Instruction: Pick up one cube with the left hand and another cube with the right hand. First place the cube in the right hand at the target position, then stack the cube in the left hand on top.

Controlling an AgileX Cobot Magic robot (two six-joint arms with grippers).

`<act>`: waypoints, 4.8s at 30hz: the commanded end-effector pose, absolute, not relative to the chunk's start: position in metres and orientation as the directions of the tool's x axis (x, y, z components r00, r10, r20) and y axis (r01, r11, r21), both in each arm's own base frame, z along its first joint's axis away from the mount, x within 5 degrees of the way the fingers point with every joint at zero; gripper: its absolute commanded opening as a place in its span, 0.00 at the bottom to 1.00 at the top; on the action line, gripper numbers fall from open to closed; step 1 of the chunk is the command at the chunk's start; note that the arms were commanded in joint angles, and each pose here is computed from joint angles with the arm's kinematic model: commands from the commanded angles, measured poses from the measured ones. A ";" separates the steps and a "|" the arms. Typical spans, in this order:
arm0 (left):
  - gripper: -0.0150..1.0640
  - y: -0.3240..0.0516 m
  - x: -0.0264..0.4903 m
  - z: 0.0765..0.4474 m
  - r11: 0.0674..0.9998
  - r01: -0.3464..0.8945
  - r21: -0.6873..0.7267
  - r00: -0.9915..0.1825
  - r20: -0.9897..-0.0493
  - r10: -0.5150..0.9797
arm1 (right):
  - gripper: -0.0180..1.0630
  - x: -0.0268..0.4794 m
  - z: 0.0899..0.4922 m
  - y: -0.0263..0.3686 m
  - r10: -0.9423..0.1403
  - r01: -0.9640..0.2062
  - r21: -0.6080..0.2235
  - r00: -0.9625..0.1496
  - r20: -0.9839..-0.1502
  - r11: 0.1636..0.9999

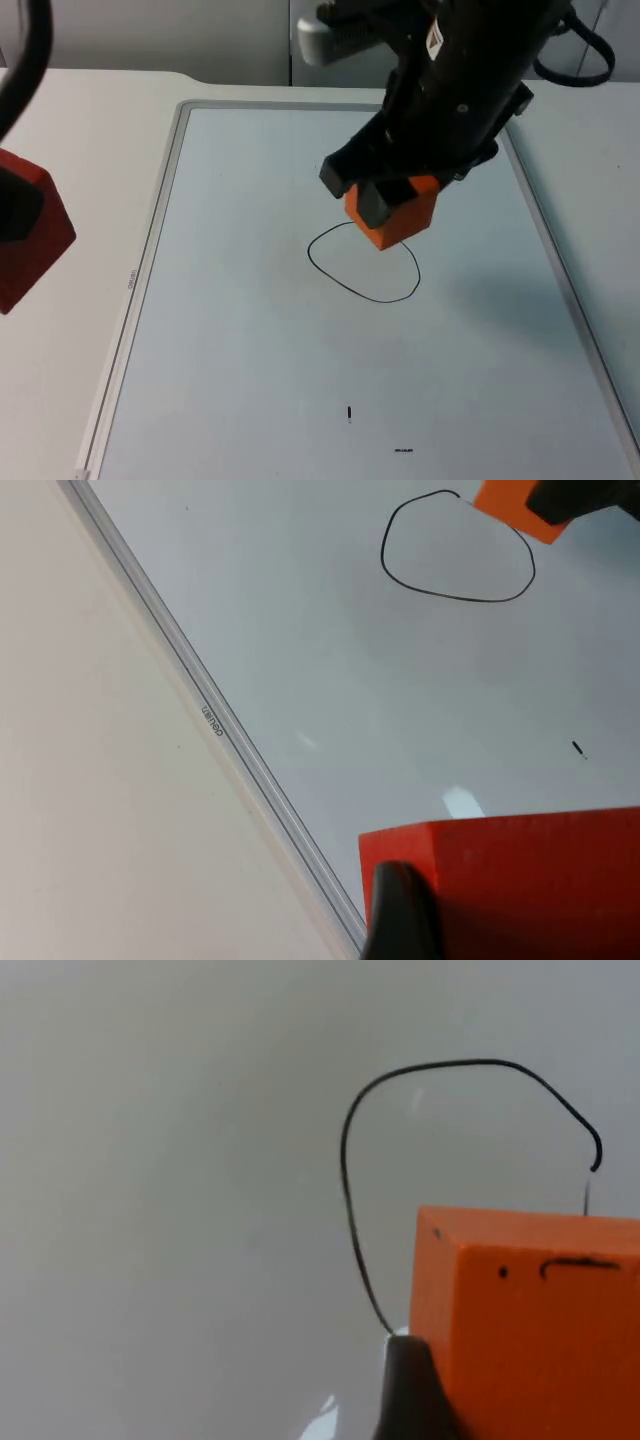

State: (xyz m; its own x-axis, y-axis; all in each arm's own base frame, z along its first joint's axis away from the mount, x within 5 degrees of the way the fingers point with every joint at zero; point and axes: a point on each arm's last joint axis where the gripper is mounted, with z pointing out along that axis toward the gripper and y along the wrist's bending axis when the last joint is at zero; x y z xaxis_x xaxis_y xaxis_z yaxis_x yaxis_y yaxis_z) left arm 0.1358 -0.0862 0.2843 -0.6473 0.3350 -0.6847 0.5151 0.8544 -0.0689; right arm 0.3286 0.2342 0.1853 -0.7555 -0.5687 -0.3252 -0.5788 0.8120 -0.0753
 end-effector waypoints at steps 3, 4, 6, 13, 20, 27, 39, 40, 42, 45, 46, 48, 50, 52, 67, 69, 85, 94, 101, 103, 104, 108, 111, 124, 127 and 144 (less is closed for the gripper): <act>0.19 -0.087 0.134 0.285 0.851 0.521 -0.071 -0.636 -0.697 0.331 | 0.01 0.342 0.174 0.220 -0.553 -0.559 -0.074 -0.777 -0.299 0.826; 0.19 -0.087 0.135 0.285 0.851 0.521 -0.071 -0.635 -0.698 0.331 | 0.01 0.343 0.174 0.220 -0.558 -0.562 -0.081 -0.774 -0.299 0.823; 0.19 -0.087 0.135 0.285 0.851 0.520 -0.073 -0.636 -0.698 0.329 | 0.01 0.344 0.169 0.221 -0.566 -0.569 -0.088 -0.767 -0.302 0.818; 0.19 -0.087 0.135 0.285 0.851 0.520 -0.073 -0.636 -0.698 0.329 | 0.01 0.350 0.155 0.227 -0.551 -0.562 -0.066 -0.770 -0.321 0.825; 0.19 -0.087 0.135 0.285 0.851 0.520 -0.073 -0.636 -0.698 0.329 | 0.01 0.362 0.148 0.237 -0.544 -0.555 -0.053 -0.785 -0.298 0.830; 0.19 -0.087 0.135 0.285 0.851 0.520 -0.073 -0.636 -0.698 0.329 | 0.01 0.362 0.134 0.240 -0.541 -0.555 -0.022 -0.800 -0.258 0.832; 0.19 -0.087 0.135 0.285 0.851 0.520 -0.073 -0.636 -0.698 0.329 | 0.01 0.360 0.118 0.245 -0.554 -0.566 -0.015 -0.800 -0.230 0.824; 0.19 -0.087 0.135 0.285 0.851 0.520 -0.073 -0.636 -0.698 0.329 | 0.01 0.359 0.118 0.245 -0.554 -0.566 -0.015 -0.801 -0.227 0.824; 0.19 -0.087 0.135 0.285 0.851 0.520 -0.073 -0.636 -0.698 0.329 | 0.01 0.359 0.118 0.245 -0.554 -0.566 -0.015 -0.801 -0.227 0.824; 0.19 -0.087 0.135 0.285 0.851 0.520 -0.073 -0.636 -0.698 0.329 | 0.01 0.359 0.118 0.245 -0.554 -0.566 -0.015 -0.801 -0.227 0.824; 0.19 -0.087 0.135 0.285 0.851 0.520 -0.073 -0.636 -0.698 0.329 | 0.01 0.359 0.118 0.245 -0.554 -0.566 -0.015 -0.801 -0.225 0.824; 0.19 -0.087 0.135 0.285 0.851 0.520 -0.073 -0.636 -0.698 0.329 | 0.02 0.359 0.118 0.245 -0.554 -0.565 -0.016 -0.802 -0.225 0.825; 0.19 -0.087 0.135 0.285 0.851 0.520 -0.073 -0.636 -0.698 0.329 | 0.06 0.359 0.118 0.245 -0.554 -0.565 -0.016 -0.802 -0.225 0.825; 0.19 -0.087 0.135 0.285 0.851 0.520 -0.073 -0.636 -0.698 0.329 | 0.15 0.359 0.118 0.245 -0.554 -0.565 -0.016 -0.802 -0.223 0.825; 0.19 -0.087 0.135 0.285 0.851 0.521 -0.072 -0.636 -0.698 0.330 | 0.91 0.373 0.160 0.254 -0.542 -0.561 -0.016 -0.790 -0.286 0.828; 0.19 -0.087 0.135 0.285 0.851 0.521 -0.072 -0.636 -0.698 0.330 | 0.92 0.373 0.188 0.255 -0.542 -0.571 -0.017 -0.769 -0.339 0.821; 0.19 -0.087 0.135 0.285 0.851 0.521 -0.072 -0.636 -0.698 0.330 | 0.92 0.265 0.425 0.193 -0.497 -0.657 -0.104 -0.447 -0.744 0.747; 0.19 -0.087 0.135 0.285 0.851 0.521 -0.067 -0.634 -0.698 0.333 | 0.92 0.153 0.440 0.112 -0.396 -0.638 -0.121 -0.308 -0.865 0.761; 0.19 -0.088 0.137 0.287 0.851 0.521 -0.063 -0.612 -0.722 0.322 | 0.92 0.089 0.412 0.065 -0.295 -0.612 -0.070 -0.274 -0.915 0.788; 0.19 -0.088 0.137 0.288 0.851 0.521 -0.065 -0.606 -0.730 0.315 | 0.92 0.079 0.406 0.058 -0.285 -0.611 -0.071 -0.261 -0.922 0.789; 0.19 -0.089 0.138 0.289 0.851 0.520 -0.067 -0.598 -0.740 0.308 | 0.92 0.072 0.402 0.053 -0.275 -0.613 -0.065 -0.255 -0.927 0.788; 0.19 -0.090 0.141 0.293 0.840 0.541 -0.042 -0.552 -0.771 0.317 | 0.92 0.054 0.392 0.039 -0.234 -0.602 -0.049 -0.234 -0.944 0.797; 0.19 -0.095 0.148 0.303 0.829 0.558 -0.022 -0.522 -0.786 0.331 | 0.92 0.049 0.391 0.036 -0.225 -0.601 -0.049 -0.222 -0.949 0.798; 0.19 -0.157 0.236 0.327 0.734 0.678 0.026 -0.475 -0.748 0.465 | 0.92 0.049 0.391 0.036 -0.242 -0.605 -0.067 -0.212 -0.947 0.793; 0.19 -0.172 0.257 0.320 0.708 0.706 0.018 -0.476 -0.728 0.493 | 0.92 0.049 0.391 0.036 -0.242 -0.605 -0.067 -0.212 -0.947 0.793; 0.19 -0.251 0.353 0.227 0.549 0.827 -0.118 -0.501 -0.596 0.627 | 0.92 0.047 0.386 0.035 -0.279 -0.609 -0.065 -0.263 -0.923 0.790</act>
State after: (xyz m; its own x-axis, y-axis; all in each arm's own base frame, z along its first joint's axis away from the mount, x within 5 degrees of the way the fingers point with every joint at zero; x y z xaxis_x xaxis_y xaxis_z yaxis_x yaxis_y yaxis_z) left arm 0.3507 -0.2421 0.2339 -0.5213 0.6063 -0.6006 0.8064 0.5802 -0.1142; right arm 0.0474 0.0343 0.3875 -0.2607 -0.2665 -0.9279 -0.6039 0.7949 -0.0586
